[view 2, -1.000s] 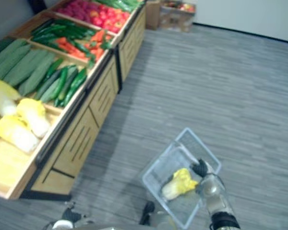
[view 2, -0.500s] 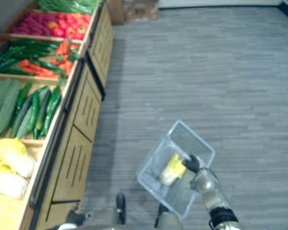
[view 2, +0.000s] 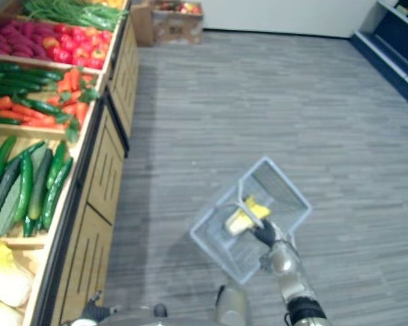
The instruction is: Pick vegetable in the basket
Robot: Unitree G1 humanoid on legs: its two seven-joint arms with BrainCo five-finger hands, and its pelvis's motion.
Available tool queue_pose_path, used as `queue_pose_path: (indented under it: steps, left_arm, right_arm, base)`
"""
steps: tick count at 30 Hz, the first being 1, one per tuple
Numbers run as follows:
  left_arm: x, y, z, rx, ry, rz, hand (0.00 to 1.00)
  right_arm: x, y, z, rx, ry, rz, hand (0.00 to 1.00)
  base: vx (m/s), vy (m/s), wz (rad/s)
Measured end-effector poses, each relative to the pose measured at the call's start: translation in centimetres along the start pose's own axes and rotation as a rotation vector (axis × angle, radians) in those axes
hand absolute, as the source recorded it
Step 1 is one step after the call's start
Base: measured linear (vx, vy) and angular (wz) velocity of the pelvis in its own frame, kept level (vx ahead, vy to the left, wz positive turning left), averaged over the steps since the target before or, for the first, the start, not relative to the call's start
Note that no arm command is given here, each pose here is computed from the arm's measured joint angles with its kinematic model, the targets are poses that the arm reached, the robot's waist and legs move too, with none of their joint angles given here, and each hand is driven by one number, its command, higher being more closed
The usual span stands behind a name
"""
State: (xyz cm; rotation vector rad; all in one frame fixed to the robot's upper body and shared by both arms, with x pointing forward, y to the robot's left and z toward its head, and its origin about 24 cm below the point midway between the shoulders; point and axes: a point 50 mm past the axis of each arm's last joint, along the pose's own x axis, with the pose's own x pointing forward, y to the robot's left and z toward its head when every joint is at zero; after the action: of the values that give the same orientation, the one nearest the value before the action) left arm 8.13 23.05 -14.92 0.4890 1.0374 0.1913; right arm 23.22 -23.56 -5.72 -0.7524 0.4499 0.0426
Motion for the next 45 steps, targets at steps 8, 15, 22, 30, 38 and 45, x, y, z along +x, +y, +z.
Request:
queue_pose_path:
  steps: [8, 15, 22, 30, 38, 45]
  left_arm:
    - [0.5, 0.4, 1.0, -0.005, -0.024, 0.014, 0.00]
    - [-0.4, -1.3, -0.1, -0.097, 0.030, -0.007, 0.00]
    - [-0.4, -0.9, -0.2, -0.132, 0.027, 0.012, 0.00]
    - [-0.7, -1.0, -1.0, -0.144, 0.057, 0.016, 0.00]
    - [-0.6, -0.5, -1.1, -0.130, 0.069, 0.026, 0.00]
    - [-0.5, 1.2, -1.7, -0.076, 0.061, 0.058, 0.00]
  right_arm:
    - [0.3, -2.1, -1.0, -0.019, 0.060, -0.049, 1.00]
    - [-1.0, -2.1, -3.4, -0.004, 0.133, -0.048, 1.00]
    - [-2.3, -3.4, -6.3, 0.004, 0.239, -0.083, 1.00]
    - [-2.6, -3.7, -6.8, 0.024, 0.260, -0.113, 1.00]
    - [-1.9, -0.2, -5.1, 0.053, 0.213, -0.022, 1.00]
    - [-2.3, 1.5, -5.2, 0.067, 0.228, 0.005, 1.00]
  base:
    - [0.28, -0.250, 0.28]
    - [0.37, -0.384, 0.33]
    - [0.36, -0.226, 0.02]
    - [0.34, 0.117, -0.13]
    - [0.36, 0.160, 0.20]
    - [0.39, 0.042, 0.85]
